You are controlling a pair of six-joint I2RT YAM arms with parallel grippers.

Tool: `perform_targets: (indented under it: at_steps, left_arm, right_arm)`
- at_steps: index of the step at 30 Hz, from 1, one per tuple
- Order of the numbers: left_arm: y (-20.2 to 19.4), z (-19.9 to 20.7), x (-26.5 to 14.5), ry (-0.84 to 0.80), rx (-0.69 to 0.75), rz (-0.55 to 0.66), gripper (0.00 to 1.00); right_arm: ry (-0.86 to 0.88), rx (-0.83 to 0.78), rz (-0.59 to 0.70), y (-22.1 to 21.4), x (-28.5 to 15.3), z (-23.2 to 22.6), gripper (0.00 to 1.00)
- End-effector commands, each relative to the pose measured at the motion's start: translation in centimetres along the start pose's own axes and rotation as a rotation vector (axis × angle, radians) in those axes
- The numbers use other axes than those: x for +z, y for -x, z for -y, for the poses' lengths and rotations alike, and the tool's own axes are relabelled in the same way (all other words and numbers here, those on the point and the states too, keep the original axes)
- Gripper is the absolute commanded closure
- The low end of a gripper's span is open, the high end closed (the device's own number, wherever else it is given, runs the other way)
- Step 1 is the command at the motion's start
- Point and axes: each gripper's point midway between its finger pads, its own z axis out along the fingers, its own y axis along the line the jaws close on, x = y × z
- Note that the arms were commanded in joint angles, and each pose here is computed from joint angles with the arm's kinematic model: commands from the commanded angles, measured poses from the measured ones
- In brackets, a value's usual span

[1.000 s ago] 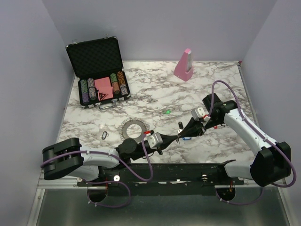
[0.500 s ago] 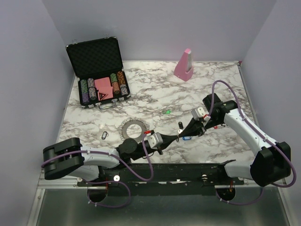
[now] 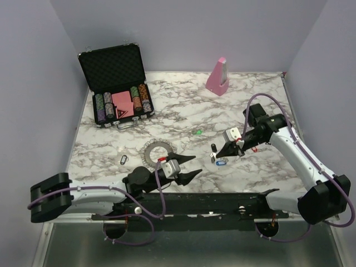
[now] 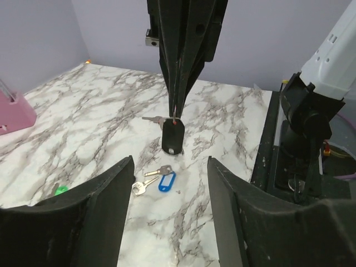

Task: Put the keys on the keyring

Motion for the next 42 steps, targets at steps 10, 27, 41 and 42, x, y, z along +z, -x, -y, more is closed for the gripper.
perform_targets:
  at_steps: [10,27,41,42]
  left_arm:
    - [-1.2,0.0,0.2,-0.06,0.171,-0.216,0.25]
    - [0.1,1.7,5.8,-0.096,0.062,-0.12,0.49]
    - [-1.2,2.6,6.7,-0.134,0.031,-0.164,0.71]
    - [-1.2,2.6,6.7,-0.132,0.031,-0.165,0.71]
  right_arm:
    - [0.059,-0.131,-0.328,-1.5,-1.8,-0.3,0.99]
    - [0.076,-0.096,-0.263,-1.7,-0.5,-1.4,0.99]
    - [0.069,-0.093,-0.221,-0.7,-0.3,-1.4,0.99]
    - [0.072,-0.091,-0.217,-0.6,-0.2,-1.5,0.99]
